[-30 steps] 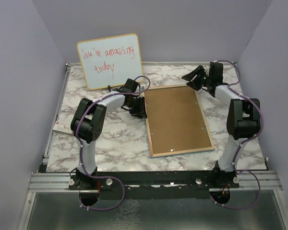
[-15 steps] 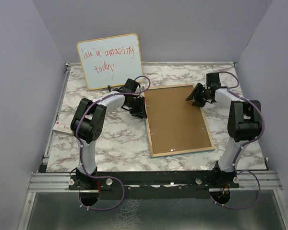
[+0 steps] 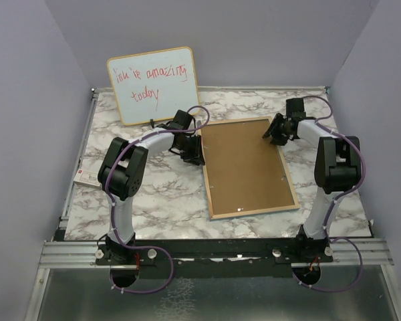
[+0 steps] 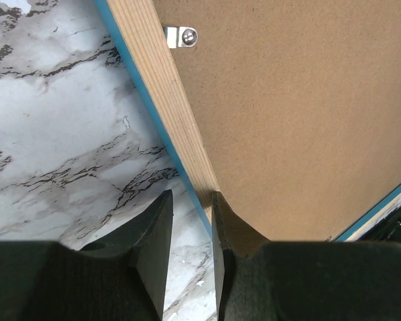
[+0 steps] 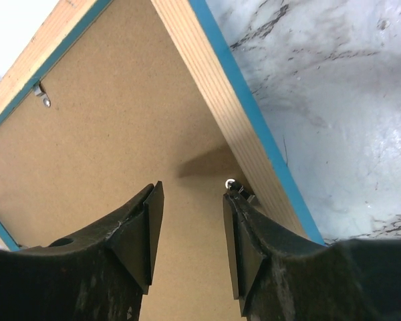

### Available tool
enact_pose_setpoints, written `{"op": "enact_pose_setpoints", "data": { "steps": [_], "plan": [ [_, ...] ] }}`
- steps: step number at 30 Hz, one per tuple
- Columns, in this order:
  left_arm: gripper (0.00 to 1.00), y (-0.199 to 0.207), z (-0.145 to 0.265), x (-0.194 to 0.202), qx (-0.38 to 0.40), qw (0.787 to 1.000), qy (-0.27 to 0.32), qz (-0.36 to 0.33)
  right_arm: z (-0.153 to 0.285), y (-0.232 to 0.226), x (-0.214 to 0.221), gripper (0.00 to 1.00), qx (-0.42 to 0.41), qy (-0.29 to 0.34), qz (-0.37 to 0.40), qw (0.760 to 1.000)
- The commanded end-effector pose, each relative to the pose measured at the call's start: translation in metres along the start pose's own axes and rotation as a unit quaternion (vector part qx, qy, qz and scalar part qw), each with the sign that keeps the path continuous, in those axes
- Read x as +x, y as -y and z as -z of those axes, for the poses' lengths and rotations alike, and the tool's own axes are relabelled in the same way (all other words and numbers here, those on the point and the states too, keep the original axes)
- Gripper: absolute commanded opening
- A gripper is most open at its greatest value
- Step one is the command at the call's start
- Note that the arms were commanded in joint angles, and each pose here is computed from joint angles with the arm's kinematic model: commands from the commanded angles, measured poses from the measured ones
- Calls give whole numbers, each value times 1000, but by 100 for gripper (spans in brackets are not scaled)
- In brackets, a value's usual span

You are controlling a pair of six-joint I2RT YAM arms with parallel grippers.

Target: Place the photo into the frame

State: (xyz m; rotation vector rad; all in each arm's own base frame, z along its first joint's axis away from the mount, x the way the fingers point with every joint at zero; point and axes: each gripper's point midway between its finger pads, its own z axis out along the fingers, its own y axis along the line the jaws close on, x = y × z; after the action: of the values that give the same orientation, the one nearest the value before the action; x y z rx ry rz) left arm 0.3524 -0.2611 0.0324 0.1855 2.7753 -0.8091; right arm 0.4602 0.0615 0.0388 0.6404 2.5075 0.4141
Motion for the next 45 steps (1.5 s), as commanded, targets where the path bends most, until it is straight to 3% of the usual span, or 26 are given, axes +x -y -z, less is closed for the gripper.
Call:
{"op": "enact_pose_setpoints", "data": {
  "steps": [1, 10, 22, 28, 34, 39, 45],
  "plan": [
    [28, -74, -18, 24, -135, 991, -23, -3, -13, 30, 5, 49, 68, -5, 9, 998],
    [27, -75, -19, 26, -136, 990, -26, 0, -9, 39, -6, 46, 96, 5, 42, 994],
    [27, -76, -20, 28, -137, 990, -29, 0, 6, 35, -29, 39, 85, 39, 158, 983],
    [27, -77, -19, 28, -138, 990, -28, 0, 13, 26, -34, 40, 68, 52, 159, 984],
    [28, -72, -16, 25, -133, 991, -22, 0, 47, -3, -46, 44, 27, 69, 128, 989],
    [32, -49, -11, 15, -86, 996, -13, -2, 71, -6, -14, 46, 10, 24, 69, 997],
    [44, -22, -1, 2, -33, 999, 2, -8, 92, 16, 64, 46, -2, -51, 5, 999]
  ]
}}
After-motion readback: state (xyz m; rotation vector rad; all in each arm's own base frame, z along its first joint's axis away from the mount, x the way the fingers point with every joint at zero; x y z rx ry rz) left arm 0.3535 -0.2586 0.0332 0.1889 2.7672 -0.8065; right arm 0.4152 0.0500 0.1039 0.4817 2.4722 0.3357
